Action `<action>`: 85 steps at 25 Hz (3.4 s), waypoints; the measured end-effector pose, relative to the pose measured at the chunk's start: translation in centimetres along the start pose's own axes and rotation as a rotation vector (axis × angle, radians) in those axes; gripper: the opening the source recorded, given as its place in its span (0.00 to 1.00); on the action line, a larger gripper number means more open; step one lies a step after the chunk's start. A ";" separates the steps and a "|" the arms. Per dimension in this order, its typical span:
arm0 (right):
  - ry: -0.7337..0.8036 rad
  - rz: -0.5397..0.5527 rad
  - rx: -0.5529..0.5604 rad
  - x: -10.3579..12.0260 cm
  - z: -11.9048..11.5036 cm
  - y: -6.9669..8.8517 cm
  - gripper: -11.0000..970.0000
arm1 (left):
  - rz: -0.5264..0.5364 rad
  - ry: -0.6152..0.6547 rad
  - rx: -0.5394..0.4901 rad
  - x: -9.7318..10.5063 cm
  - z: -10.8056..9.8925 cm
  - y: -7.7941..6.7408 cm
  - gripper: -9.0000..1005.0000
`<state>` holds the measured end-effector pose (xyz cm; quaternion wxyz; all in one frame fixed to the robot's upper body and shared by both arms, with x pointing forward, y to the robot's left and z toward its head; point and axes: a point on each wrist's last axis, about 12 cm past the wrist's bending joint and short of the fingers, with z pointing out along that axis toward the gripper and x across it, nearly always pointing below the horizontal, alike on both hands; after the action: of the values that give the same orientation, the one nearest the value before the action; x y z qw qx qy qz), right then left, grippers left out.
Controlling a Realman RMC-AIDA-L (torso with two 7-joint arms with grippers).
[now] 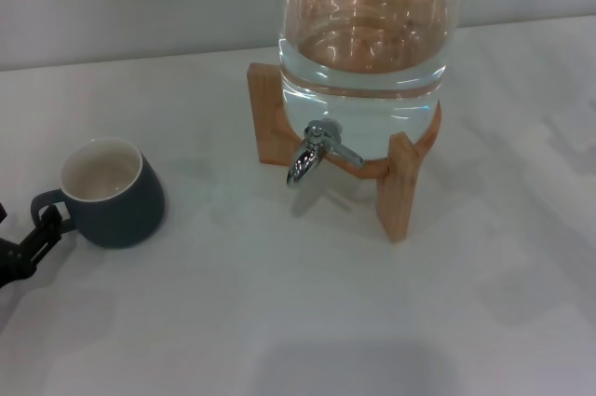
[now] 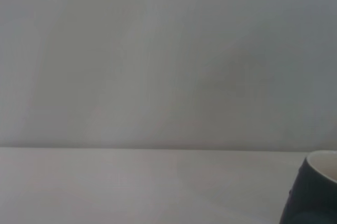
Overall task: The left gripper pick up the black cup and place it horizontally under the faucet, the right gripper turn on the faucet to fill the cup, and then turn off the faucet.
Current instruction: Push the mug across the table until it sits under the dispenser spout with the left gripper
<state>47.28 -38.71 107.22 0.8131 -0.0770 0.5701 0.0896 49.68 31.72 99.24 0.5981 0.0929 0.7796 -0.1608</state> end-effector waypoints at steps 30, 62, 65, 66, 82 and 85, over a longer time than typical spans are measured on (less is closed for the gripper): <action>0.027 0.006 0.018 0.5 0.9 -0.1 0.82 | 0.003 0.013 0.040 -0.3 1.3 -0.9 0.15; 0.012 0.023 -0.045 0.5 1.9 0.9 0.82 | 0.107 0.026 0.382 -2.8 7.0 -7.7 0.15; 0.012 0.024 -0.046 0.5 1.9 0.9 0.82 | 0.115 0.040 0.405 -2.8 7.5 -8.5 0.15; 0.012 0.023 -0.046 0.5 1.9 0.9 0.82 | 0.117 0.041 0.410 -2.8 7.6 -8.7 0.15; 0.017 0.019 -0.044 0.6 1.9 0.9 0.82 | 0.161 0.086 0.467 -3.1 9.3 -11.3 0.15; 0.019 0.018 -0.042 0.6 1.8 0.9 0.82 | 0.153 0.090 0.460 -2.8 9.0 -11.1 0.15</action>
<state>48.96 -37.42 107.25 0.8049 -0.0898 0.5764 0.1084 54.82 18.23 101.36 0.5363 0.2924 0.7389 -0.2842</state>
